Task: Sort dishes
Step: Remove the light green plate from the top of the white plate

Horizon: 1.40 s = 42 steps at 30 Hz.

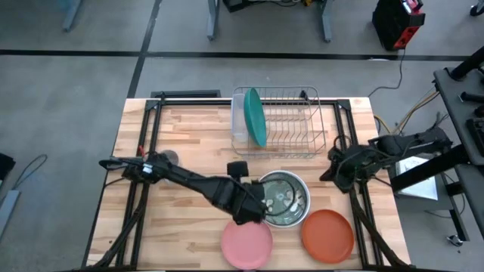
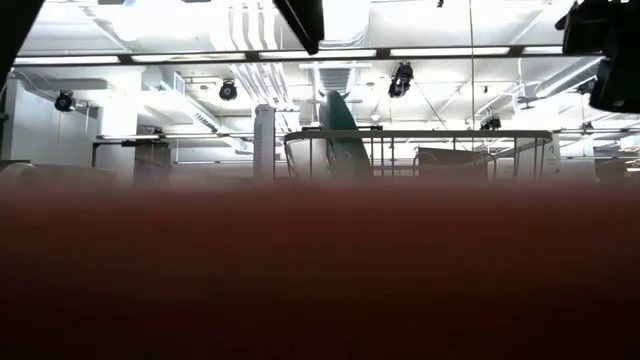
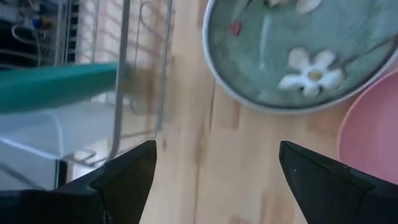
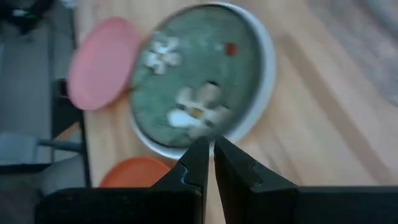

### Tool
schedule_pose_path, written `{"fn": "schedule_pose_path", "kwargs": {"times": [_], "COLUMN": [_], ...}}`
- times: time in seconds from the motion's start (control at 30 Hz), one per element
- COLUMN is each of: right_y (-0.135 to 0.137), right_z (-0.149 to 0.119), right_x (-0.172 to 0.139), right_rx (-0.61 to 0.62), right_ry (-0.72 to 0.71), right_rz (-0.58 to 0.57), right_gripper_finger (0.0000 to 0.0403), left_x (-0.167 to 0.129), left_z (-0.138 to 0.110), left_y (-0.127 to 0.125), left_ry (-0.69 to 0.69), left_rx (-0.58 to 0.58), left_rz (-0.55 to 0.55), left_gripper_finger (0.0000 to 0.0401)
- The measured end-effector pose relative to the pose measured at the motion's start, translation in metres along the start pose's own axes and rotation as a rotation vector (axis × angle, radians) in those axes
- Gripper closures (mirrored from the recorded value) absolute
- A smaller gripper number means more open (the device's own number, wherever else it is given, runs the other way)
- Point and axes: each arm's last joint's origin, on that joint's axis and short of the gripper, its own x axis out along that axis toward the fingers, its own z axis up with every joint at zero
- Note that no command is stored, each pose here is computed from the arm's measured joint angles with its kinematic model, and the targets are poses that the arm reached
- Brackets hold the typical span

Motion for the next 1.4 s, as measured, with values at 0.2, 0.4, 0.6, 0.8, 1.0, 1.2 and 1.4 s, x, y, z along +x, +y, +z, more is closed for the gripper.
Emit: {"fn": "schedule_pose_path", "kwargs": {"times": [0.2,0.4,0.6,0.8,1.0,1.2,1.4], "right_y": [0.007,0.013,0.021,0.024,0.027,0.029,0.029], "right_z": [-0.007,-0.017,-0.025,-0.031,-0.034,-0.034,-0.035], "right_x": [0.025,0.038,0.050,0.062,0.075,0.088,0.096], "right_rx": [-0.042,-0.009,0.032,0.099,0.113,0.105,0.134], "right_ry": [0.066,0.130,0.160,0.161,0.189,0.177,0.161], "right_rz": [0.041,-0.011,-0.073,-0.161,-0.208,-0.240,-0.277], "right_gripper_finger": [0.0384,0.0384,0.0384,0.0384,0.0384,0.0384,0.0384], "left_x": [0.006,0.027,0.064,0.088,0.097,0.102,0.108], "left_z": [0.007,0.011,0.014,0.012,0.010,0.013,0.016], "left_y": [-0.031,-0.050,-0.073,-0.087,-0.091,-0.084,-0.078], "left_ry": [-0.094,-0.096,-0.082,-0.041,-0.021,-0.018,0.011], "left_rx": [0.025,0.087,0.160,0.221,0.241,0.284,0.327], "left_rz": [-0.043,-0.046,-0.036,-0.022,-0.010,-0.010,-0.112], "left_gripper_finger": [0.0074,0.0074,0.0076,0.0091,0.0092,0.0152,0.0339]}}
